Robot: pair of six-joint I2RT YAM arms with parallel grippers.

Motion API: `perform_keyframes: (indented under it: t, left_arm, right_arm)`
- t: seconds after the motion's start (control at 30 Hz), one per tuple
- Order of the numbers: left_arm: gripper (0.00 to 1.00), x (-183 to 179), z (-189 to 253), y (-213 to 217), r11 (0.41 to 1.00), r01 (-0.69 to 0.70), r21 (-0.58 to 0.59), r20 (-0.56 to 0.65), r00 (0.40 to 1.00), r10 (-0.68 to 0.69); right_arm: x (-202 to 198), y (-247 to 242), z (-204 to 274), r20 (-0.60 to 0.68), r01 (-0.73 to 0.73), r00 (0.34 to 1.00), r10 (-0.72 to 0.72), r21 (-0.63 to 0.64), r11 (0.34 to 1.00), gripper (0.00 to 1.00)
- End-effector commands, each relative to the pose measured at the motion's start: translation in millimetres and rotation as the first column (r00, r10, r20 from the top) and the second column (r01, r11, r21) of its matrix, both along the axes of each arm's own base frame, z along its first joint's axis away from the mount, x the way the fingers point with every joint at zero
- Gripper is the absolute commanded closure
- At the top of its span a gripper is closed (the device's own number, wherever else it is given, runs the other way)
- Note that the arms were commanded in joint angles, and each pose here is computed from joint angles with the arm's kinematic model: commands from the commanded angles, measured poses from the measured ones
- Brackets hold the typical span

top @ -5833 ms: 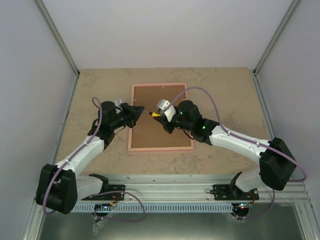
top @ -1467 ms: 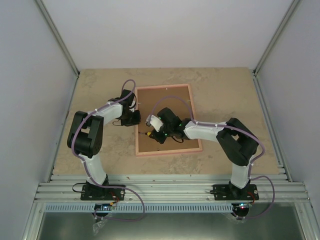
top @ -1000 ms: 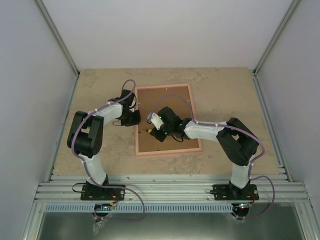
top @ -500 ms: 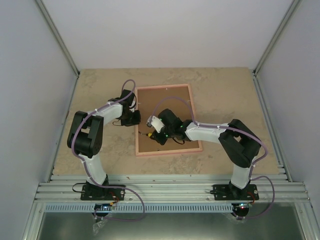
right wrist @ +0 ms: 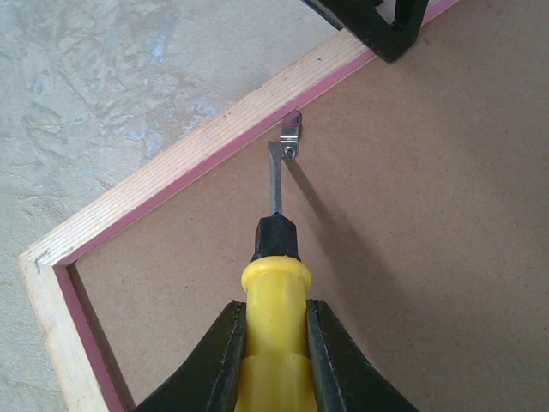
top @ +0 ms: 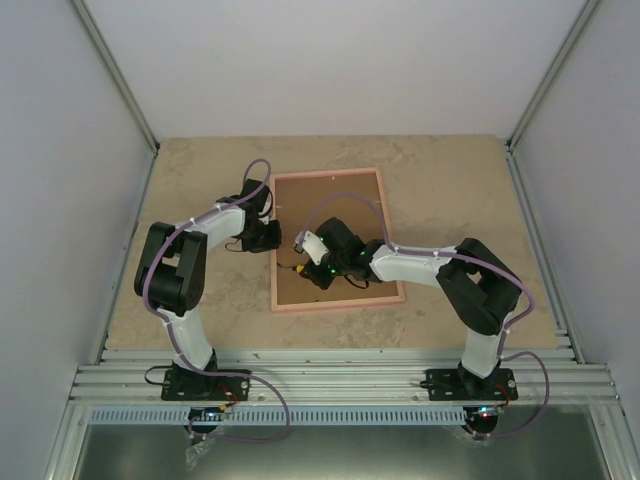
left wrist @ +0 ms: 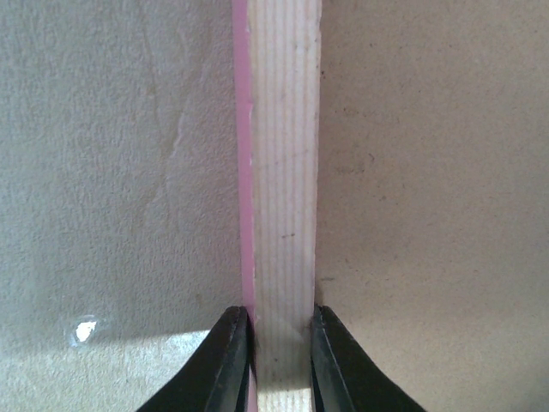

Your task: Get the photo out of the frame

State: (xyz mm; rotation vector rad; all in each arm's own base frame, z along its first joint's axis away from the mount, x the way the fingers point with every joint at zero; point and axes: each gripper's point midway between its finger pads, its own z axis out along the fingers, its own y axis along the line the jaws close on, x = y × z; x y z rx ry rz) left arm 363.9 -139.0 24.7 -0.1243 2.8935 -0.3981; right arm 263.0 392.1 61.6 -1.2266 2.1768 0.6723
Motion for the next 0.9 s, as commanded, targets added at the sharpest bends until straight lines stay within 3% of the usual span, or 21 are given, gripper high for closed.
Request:
perform_keyframes:
  t: [0.0, 0.7, 0.87]
  left_arm:
    - [0.97, -9, 9, -14, 0.998, 0.031, -0.062, -0.011, 0.999, -0.032]
    - [0.97, -9, 11, -13, 0.998, 0.028, -0.062, -0.008, 1.000, -0.029]
    - [0.97, -9, 11, -13, 0.998, 0.027, -0.058, -0.008, 1.000, -0.028]
  right_arm:
    - [4, 4, -6, 0.007, 0.020, 1.000, -0.020, -0.002, 1.000, 1.00]
    - [-7, 21, -7, -0.015, -0.015, 1.000, 0.016, 0.014, 1.000, 1.00]
    - [3, 13, -8, 0.020, 0.050, 0.999, -0.049, -0.021, 0.999, 1.00]
